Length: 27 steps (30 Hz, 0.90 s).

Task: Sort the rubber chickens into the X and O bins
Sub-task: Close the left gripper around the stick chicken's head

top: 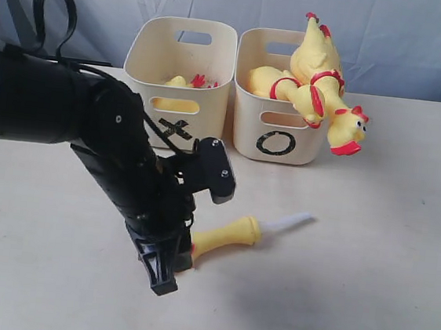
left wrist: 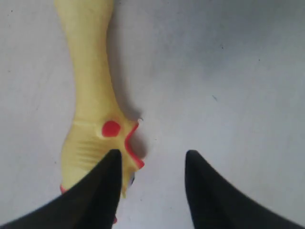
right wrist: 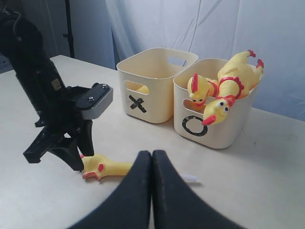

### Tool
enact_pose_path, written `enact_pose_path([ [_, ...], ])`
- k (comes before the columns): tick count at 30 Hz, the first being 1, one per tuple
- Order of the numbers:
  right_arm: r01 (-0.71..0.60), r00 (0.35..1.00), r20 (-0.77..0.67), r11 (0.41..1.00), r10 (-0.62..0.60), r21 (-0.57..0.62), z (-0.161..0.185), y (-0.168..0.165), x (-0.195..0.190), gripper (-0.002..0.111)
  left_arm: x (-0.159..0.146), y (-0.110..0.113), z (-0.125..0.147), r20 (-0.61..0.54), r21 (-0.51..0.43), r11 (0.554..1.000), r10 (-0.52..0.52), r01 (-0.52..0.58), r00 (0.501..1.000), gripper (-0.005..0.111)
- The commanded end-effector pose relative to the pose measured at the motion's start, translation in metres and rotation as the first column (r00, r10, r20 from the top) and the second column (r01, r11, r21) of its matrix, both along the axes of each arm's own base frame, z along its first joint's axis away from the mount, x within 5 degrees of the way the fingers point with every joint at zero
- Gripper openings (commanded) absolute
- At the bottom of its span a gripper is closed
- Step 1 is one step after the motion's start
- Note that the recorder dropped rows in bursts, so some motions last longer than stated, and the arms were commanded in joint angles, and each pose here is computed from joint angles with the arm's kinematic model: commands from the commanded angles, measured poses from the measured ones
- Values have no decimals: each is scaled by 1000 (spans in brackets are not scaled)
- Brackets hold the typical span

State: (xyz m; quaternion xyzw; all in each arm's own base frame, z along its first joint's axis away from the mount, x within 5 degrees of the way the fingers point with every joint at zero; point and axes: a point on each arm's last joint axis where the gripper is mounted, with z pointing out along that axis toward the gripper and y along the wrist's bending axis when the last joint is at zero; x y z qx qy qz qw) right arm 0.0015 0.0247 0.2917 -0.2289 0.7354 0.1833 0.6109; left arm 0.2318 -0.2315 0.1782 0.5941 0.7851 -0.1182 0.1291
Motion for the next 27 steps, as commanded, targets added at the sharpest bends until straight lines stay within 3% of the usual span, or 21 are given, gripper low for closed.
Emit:
enact_pose_path([
  [1,1,1000,11,1000,-1,1,0,-1,0,-1,4,-5,-4,37,-23,1000,14,-13,999,56],
  [8,1,1000,11,1000,-1,1,0,-1,0,-1,12,-8,-7,112,-57,998,38,-32,993,60],
  [20,1,1000,11,1000,-1,1,0,-1,0,-1,18,-8,-44,84,59,998,-24,19,996,60],
  [27,1,1000,11,1000,-1,1,0,-1,0,-1,21,-9,-56,90,65,998,-19,14,996,60],
])
